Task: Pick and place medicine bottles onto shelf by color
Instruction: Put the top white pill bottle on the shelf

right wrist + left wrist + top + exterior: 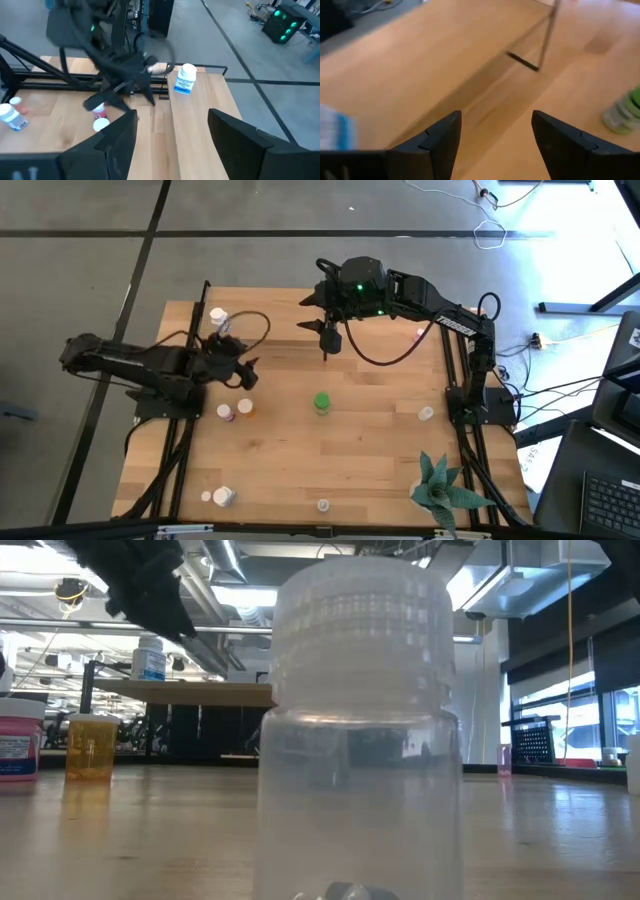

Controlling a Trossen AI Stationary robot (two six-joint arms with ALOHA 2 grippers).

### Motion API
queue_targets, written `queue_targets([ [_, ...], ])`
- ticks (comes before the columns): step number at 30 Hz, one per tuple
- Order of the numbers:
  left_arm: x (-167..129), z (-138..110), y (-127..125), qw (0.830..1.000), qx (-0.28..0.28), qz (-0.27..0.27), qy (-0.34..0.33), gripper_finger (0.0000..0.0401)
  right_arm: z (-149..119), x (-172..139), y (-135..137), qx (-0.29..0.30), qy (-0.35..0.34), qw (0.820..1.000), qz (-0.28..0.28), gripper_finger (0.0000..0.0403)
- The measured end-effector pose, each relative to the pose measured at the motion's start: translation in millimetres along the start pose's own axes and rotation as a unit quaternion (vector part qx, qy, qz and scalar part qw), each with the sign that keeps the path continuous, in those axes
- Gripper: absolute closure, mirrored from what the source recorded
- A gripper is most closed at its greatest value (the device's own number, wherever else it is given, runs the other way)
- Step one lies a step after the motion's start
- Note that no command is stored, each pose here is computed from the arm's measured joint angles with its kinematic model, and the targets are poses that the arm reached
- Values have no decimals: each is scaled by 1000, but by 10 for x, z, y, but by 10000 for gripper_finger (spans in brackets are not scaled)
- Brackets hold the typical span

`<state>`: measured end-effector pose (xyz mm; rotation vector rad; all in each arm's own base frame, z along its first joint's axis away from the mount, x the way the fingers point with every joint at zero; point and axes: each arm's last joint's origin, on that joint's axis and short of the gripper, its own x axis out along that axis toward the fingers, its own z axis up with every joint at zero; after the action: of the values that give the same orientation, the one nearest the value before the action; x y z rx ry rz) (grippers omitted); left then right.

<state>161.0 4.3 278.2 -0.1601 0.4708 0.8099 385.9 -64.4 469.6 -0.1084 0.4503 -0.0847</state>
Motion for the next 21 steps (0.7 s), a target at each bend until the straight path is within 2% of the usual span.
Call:
queue_targets([
  [3,-61,152,124,999,2,28,23,165,-8,0,6,-4,3,1000,9,157],
  [7,-133,362,249,998,-47,25,45,165,-6,-3,38,-16,-6,998,66,157],
  [10,-159,460,339,994,-81,48,54,165,-3,-5,58,-15,-11,995,94,157],
  [13,-183,511,418,991,-102,64,65,165,-4,-5,58,-14,-10,995,96,157],
  [21,-166,515,458,986,-130,46,95,165,-4,-5,57,-12,-10,995,95,157],
])
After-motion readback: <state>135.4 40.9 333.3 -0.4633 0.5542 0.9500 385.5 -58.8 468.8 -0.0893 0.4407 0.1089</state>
